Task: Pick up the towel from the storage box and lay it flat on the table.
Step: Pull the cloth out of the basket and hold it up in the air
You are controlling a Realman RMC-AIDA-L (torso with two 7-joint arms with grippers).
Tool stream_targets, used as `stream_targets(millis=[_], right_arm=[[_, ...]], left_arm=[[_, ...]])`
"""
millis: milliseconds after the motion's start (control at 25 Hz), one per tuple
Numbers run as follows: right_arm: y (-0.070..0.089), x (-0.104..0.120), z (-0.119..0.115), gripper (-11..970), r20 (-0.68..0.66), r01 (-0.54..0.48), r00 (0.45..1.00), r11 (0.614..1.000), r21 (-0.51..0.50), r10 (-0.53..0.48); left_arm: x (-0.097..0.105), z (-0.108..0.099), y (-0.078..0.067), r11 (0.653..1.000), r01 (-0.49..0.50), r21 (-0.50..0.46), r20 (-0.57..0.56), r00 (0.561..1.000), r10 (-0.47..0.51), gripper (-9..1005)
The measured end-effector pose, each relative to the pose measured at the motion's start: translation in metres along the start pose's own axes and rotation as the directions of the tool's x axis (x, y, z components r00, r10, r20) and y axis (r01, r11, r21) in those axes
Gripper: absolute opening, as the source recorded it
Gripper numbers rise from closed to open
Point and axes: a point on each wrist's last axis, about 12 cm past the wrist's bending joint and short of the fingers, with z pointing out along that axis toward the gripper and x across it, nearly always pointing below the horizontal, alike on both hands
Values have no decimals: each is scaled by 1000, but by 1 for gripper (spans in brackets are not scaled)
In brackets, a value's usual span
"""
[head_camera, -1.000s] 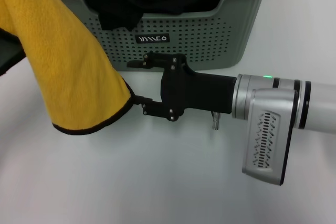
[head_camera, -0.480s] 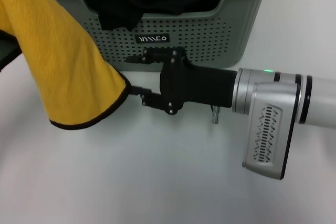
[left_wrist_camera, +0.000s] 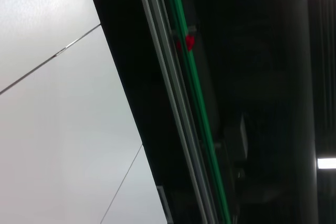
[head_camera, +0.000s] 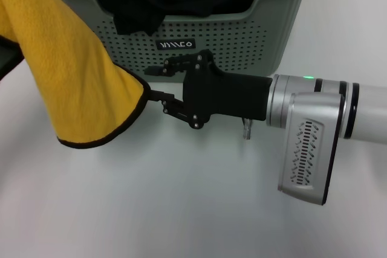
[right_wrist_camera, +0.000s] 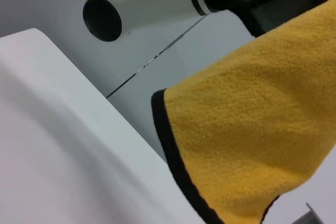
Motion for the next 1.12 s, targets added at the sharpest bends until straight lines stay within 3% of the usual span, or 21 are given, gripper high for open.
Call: stream_targets(millis=[320,640,1120], right_arm=[[-2,-2,2,305,8,11,1000,1000,-2,-11],[1,-5,5,259,1,98,995,993,-60,-99],[1,-10,7,190,-11,148,989,987,-69,-149]], left_arm=[[1,2,1,998,68,10,-8,998,-68,11],[2,7,2,991,133,27,-18,991,-132,11],[3,6,1,989,145,25,-31,989,-144,12]])
